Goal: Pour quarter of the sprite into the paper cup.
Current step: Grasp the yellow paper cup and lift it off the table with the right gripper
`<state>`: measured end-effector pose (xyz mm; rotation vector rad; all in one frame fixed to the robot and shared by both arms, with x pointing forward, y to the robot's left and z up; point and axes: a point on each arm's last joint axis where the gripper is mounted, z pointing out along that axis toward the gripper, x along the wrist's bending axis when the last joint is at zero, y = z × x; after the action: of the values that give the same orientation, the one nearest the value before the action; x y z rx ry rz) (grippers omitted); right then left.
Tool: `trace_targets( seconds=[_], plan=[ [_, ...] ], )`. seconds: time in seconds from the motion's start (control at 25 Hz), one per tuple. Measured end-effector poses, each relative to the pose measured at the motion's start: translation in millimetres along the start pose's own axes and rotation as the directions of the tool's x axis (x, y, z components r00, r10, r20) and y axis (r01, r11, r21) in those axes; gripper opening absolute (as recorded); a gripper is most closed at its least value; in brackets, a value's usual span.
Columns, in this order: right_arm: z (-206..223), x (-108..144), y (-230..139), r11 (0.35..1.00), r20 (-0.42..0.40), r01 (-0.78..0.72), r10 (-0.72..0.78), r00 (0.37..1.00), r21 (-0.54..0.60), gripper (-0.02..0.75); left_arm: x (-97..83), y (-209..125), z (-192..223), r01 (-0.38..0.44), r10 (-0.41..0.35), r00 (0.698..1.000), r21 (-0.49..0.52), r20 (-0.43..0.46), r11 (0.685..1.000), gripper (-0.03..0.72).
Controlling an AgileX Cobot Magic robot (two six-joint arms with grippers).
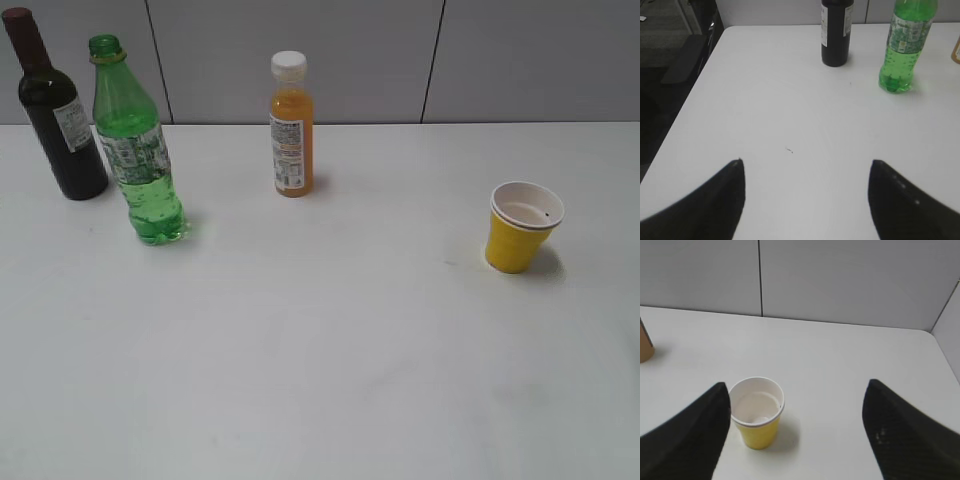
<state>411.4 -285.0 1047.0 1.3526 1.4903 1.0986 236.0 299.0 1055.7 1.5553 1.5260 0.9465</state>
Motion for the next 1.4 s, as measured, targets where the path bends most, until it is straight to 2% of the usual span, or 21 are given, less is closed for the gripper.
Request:
trace_targets(
  seconds=[0.2,0.44,0.72,0.88,1.08,1.4],
  plan=[
    [19,5,-25,1.000,-0.018,0.006,-0.006,1.000,-0.014,0.619,0.0,0,0,0.000,0.000,1.000,0.000,0.000,1.000,0.583],
    [35,12,-54,1.000,-0.051,-0.010,0.012,0.999,0.030,0.615,0.0,0,0,0.000,0.000,1.000,0.000,0.000,1.000,0.583],
    [51,14,-69,0.998,-0.054,-0.045,0.047,0.997,0.031,0.615,0.0,0,0,0.000,0.000,1.000,0.000,0.000,1.000,0.583],
    [50,17,-83,1.000,-0.097,-0.024,0.023,0.995,-0.010,0.615,0.0,0,0,0.000,0.000,1.000,0.000,0.000,1.000,0.583],
    [50,19,-101,0.999,-0.116,-0.040,0.041,0.992,0.017,0.659,0.0,0,0,0.000,0.000,1.000,0.000,0.000,1.000,0.583],
    [63,21,-112,0.996,-0.128,-0.084,0.081,0.988,-0.017,0.666,0.0,0,0,0.000,0.000,1.000,0.000,0.000,1.000,0.583]
  ],
)
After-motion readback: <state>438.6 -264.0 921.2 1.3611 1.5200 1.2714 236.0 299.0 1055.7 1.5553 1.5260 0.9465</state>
